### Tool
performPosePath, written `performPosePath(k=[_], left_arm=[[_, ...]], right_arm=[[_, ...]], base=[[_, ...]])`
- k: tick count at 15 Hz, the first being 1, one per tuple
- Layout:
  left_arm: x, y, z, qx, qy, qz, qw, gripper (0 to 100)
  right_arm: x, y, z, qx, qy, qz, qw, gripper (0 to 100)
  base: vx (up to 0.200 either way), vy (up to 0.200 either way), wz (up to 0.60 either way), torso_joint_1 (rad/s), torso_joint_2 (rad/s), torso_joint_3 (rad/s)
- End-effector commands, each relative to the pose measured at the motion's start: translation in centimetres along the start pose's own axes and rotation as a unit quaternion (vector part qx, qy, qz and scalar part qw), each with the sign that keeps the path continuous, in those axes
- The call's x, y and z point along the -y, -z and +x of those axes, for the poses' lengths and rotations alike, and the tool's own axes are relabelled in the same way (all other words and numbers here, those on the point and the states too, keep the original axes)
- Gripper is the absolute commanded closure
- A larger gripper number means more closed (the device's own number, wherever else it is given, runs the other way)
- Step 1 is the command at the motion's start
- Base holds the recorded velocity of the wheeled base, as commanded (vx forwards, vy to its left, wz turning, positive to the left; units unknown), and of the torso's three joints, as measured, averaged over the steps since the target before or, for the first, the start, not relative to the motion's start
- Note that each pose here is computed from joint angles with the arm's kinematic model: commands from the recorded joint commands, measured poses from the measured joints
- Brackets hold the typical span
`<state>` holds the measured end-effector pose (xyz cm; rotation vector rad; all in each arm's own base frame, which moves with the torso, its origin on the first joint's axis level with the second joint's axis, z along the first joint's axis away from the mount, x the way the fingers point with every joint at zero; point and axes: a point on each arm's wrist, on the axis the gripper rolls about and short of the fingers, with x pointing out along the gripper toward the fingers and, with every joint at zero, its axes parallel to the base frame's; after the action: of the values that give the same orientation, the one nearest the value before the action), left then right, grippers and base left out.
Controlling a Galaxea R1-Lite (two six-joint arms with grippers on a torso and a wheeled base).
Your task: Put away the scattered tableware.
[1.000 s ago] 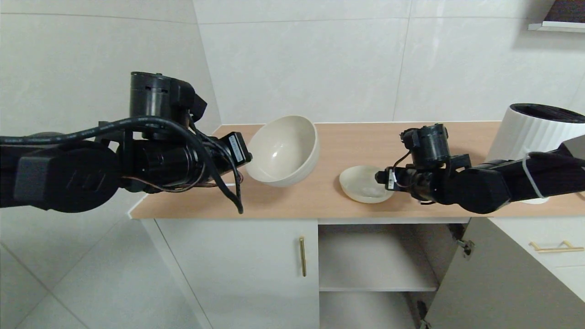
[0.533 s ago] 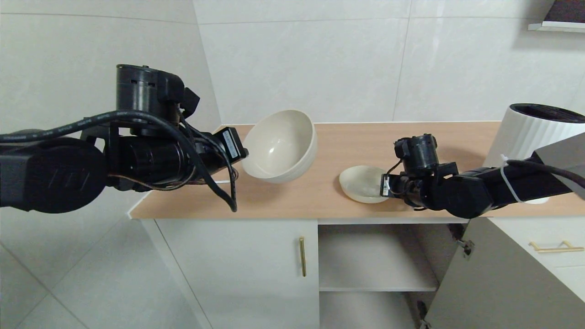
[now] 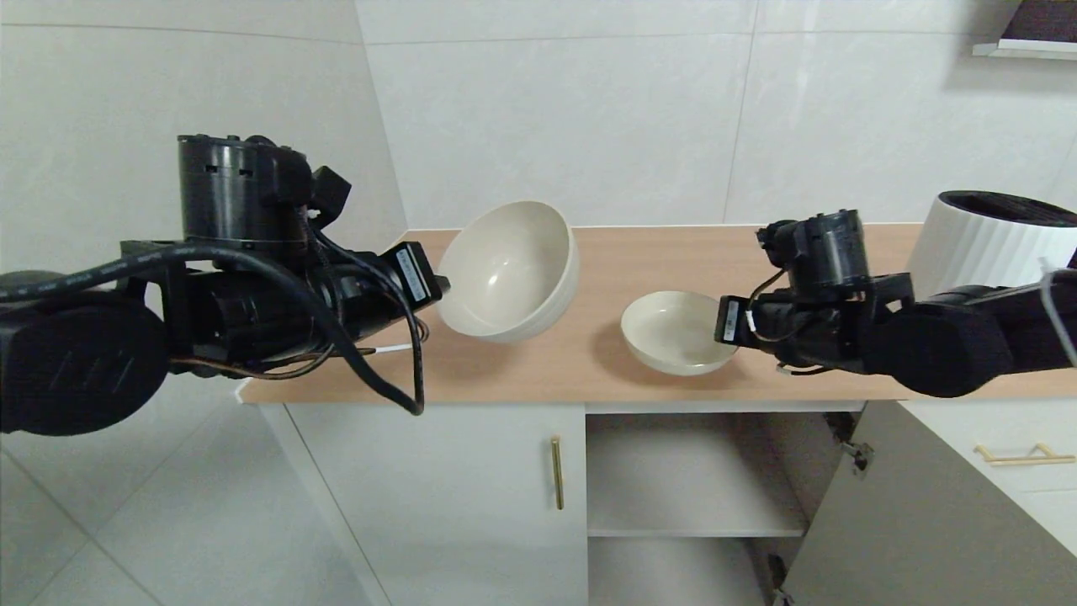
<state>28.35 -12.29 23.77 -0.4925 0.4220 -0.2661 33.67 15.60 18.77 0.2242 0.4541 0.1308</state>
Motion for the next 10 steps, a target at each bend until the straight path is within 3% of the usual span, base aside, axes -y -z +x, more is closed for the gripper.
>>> performPosePath(k=[1, 3, 8, 10], left_arm=[[-0.3, 0.3, -1.5, -0.001, 0.005, 0.002, 1.0, 100], [-1.0, 1.5, -2.0, -0.022, -0.001, 0.012, 0.9997, 100], [-2.2, 3.8, -1.3, -0.065, -0.02, 0.016, 0.9975, 100], [-2.3, 4.0, -1.1, -0.071, -0.019, 0.016, 0.9972, 100]], right_arm=[[0.9, -1.2, -6.2, 0.017, -0.041, 0.003, 0.999, 100], [1.7, -0.2, -7.5, 0.0, -0.036, -0.009, 0.999, 100], [2.6, 1.9, -8.7, -0.034, -0.049, -0.047, 0.997, 100], [2.7, 2.1, -8.5, -0.04, -0.049, -0.049, 0.997, 100]], base=[[0.0, 0.0, 0.0, 0.0, 0.0, 0.0], [0.0, 0.0, 0.0, 0.0, 0.0, 0.0], [0.0, 0.0, 0.0, 0.0, 0.0, 0.0], [-0.2, 0.0, 0.0, 0.0, 0.0, 0.0]])
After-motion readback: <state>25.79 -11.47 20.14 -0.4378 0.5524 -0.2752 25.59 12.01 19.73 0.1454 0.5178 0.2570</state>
